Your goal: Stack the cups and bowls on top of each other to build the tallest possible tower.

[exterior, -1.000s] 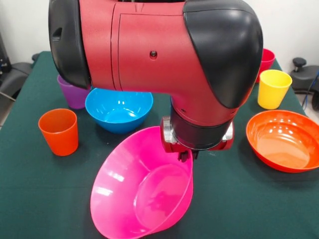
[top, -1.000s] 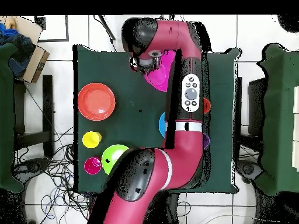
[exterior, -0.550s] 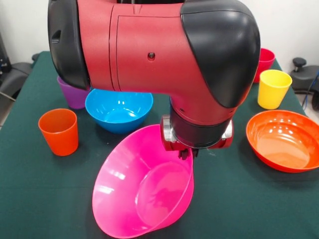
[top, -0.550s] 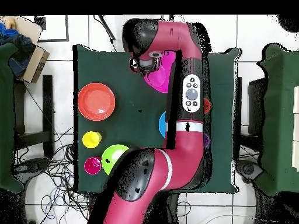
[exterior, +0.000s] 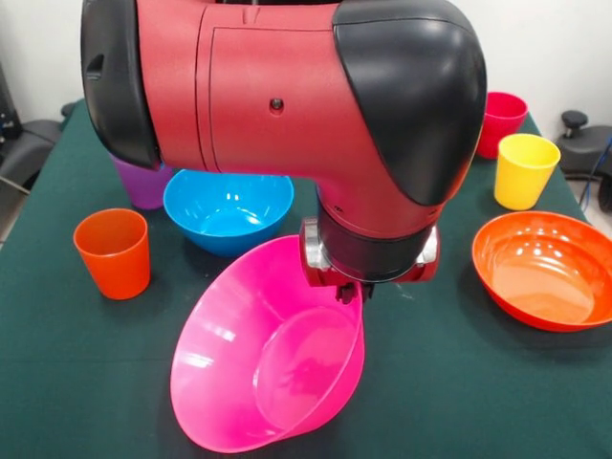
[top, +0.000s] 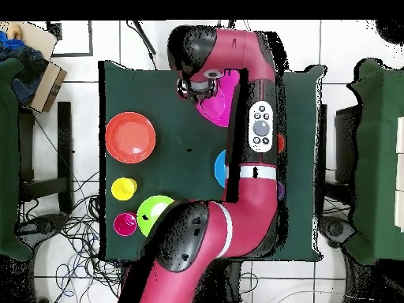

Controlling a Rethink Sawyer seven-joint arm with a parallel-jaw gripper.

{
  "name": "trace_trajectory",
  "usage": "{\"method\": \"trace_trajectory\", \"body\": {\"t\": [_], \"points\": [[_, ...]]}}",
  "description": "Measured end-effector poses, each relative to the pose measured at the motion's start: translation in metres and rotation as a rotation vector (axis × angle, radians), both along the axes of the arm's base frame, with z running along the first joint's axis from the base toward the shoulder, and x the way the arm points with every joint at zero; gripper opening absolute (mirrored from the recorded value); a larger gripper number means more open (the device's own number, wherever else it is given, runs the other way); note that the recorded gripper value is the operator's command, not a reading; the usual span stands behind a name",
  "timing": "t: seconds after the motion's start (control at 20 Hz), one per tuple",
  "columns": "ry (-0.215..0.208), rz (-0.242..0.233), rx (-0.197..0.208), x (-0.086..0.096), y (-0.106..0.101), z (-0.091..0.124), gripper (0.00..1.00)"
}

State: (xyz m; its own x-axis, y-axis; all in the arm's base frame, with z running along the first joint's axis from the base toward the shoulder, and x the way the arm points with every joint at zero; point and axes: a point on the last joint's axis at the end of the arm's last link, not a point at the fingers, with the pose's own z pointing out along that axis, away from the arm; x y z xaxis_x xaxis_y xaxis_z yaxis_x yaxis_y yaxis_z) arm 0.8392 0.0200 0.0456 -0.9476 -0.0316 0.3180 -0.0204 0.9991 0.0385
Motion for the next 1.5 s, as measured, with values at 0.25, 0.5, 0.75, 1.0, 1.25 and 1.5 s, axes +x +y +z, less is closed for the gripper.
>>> {"method": "trace_trajectory", "body": {"t": [0.25, 0.5, 0.75, 1.0, 1.25, 1.5], "points": [[0.002, -0.004, 0.002, -0.0005, -0.0018, 0.0009, 0.0], [0.003, -0.004, 0.0, -0.0008, -0.0027, 0.0007, 0.0], [0.003, -0.004, 0.0, -0.0008, -0.0028, 0.0007, 0.0], [0.003, -0.005, 0.0, -0.0008, -0.0028, 0.0007, 0.0], [0.005, -0.005, 0.001, -0.0012, -0.0027, -0.0003, 0.0], [0.006, -0.005, 0.001, -0.0017, -0.0025, -0.0017, 0.0]]}}
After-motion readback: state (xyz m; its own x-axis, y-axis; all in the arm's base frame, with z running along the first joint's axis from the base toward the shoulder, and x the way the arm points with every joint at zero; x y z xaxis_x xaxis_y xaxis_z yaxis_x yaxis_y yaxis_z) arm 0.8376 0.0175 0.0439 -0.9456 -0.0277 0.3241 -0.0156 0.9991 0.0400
